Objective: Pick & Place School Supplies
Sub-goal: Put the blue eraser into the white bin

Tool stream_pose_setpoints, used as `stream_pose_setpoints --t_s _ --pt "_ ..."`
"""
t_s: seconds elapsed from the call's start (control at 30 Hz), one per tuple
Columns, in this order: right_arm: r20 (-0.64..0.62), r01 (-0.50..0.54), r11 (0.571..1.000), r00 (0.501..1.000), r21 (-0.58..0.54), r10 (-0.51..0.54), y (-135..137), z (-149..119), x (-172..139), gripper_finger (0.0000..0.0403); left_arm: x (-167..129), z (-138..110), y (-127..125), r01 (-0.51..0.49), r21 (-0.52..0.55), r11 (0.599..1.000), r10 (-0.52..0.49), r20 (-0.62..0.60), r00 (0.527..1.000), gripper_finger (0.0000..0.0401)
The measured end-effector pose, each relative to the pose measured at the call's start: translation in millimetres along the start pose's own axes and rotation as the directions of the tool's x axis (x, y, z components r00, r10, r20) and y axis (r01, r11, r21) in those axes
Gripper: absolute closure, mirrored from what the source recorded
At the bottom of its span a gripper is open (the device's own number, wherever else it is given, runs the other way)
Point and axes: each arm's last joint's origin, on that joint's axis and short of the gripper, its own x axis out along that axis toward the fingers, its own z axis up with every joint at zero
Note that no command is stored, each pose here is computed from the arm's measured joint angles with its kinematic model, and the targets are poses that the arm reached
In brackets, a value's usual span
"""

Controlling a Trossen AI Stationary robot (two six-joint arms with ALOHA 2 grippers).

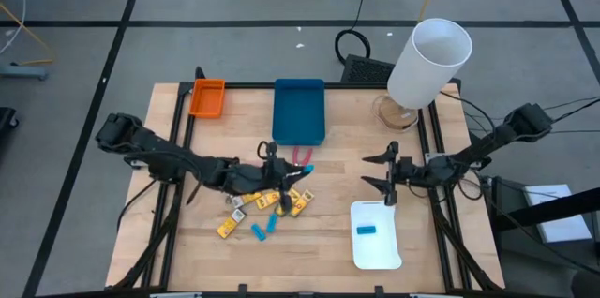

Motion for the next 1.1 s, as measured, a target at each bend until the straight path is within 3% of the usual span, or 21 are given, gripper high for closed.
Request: stream_pose_setpoints --t_s 0.13,0.43,0.63,0.83,1.1 --pt "-0.02 -0.052 0.999 0.998 -0.013 0.052 7 2 13 0.0152 5 1 9 -0.011 0.025 1.0 0.011 -0.004 1.0 0.0363" --pt "-0.047 -0.024 1.0 0.999 -0.011 0.023 13 3 34 0.0152 24 -5 13 0.114 0.034 0.993 -0.115 0.035 0.993 0.0365" --pt "-0.033 -0.021 0.999 0.999 0.041 0.022 15 8 43 0.0152 46 -25 9 0.208 0.027 0.978 -0.21 0.053 0.976 0.0368" --pt "-0.026 -0.089 0.991 0.995 0.103 0.092 18 8 53 0.0152 57 -36 7 0.224 -0.008 0.975 -0.223 0.085 0.971 0.0365" --pt "-0.062 -0.057 0.993 0.996 0.106 0.064 22 1 76 0.0152 61 -43 4 0.25 -0.023 0.968 -0.248 0.07 0.966 0.0368"
